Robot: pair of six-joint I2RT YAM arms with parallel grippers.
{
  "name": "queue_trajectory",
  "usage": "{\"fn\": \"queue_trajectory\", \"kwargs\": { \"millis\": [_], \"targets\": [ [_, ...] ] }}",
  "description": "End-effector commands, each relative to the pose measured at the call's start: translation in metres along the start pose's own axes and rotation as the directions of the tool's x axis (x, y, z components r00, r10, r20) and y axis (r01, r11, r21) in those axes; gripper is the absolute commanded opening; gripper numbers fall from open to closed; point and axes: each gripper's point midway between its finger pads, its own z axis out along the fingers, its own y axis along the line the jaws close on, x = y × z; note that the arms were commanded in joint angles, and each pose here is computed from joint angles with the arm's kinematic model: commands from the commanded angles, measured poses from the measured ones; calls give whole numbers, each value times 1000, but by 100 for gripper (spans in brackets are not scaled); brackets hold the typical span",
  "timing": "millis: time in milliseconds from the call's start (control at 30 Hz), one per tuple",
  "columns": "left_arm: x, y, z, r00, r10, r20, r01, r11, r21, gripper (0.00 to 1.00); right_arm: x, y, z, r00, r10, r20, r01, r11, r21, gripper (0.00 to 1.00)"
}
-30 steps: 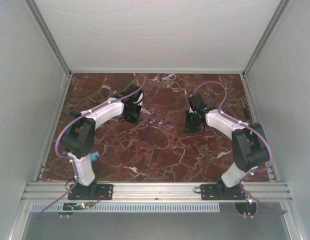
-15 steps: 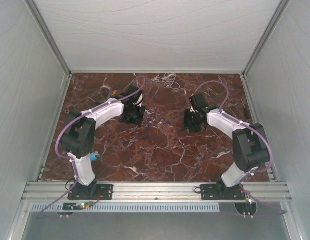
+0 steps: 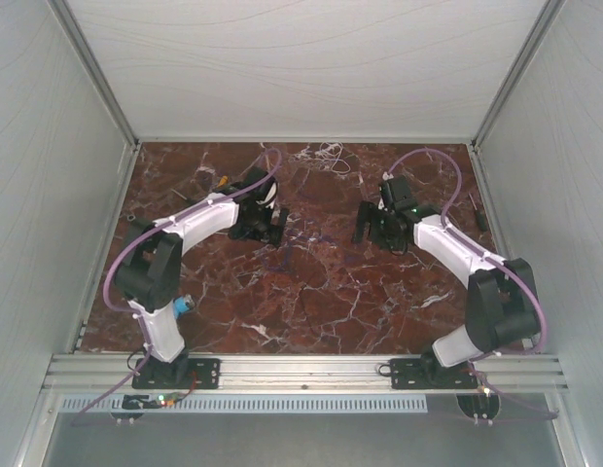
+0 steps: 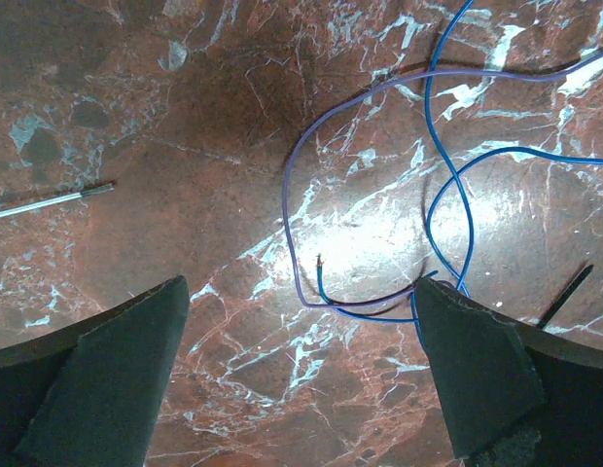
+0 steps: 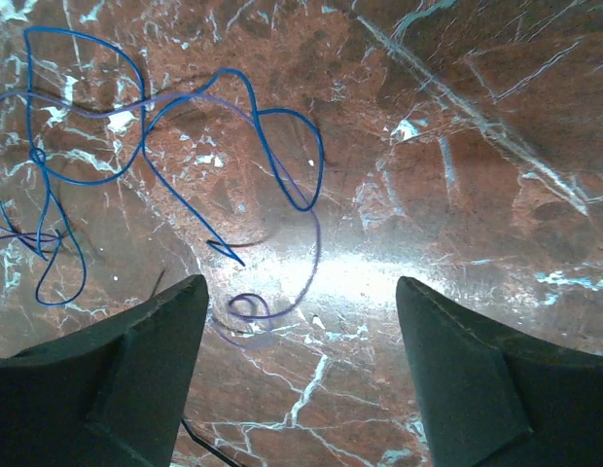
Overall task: Zip-tie the wires
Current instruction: Straighten the cable at the center of the board, then pick up the cable at the center of the board.
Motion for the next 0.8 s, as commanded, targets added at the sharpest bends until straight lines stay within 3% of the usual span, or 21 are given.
{"fn": "queue_trajectory", "kwargs": {
  "millis": [0,233,533,767],
  "targets": [
    [-16,-1,-16,997,-8,79,8,1000,-3,100,-20,2,-19,995,17,98,-17,1000,-4,79],
    [-24,1,-28,992,-7,128,8,1000,-7,100,-35,3,-36,985,18,170,-19,1000,5,89],
    [-36,5,-51,975,-4,222,8,1000,-19,100,-65,7,-64,952,6,306,-8,1000,5,89],
    [-53,21,-84,935,13,355,22,995,-93,100,-87,21,-88,914,9,405,14,999,-53,89]
  ]
}}
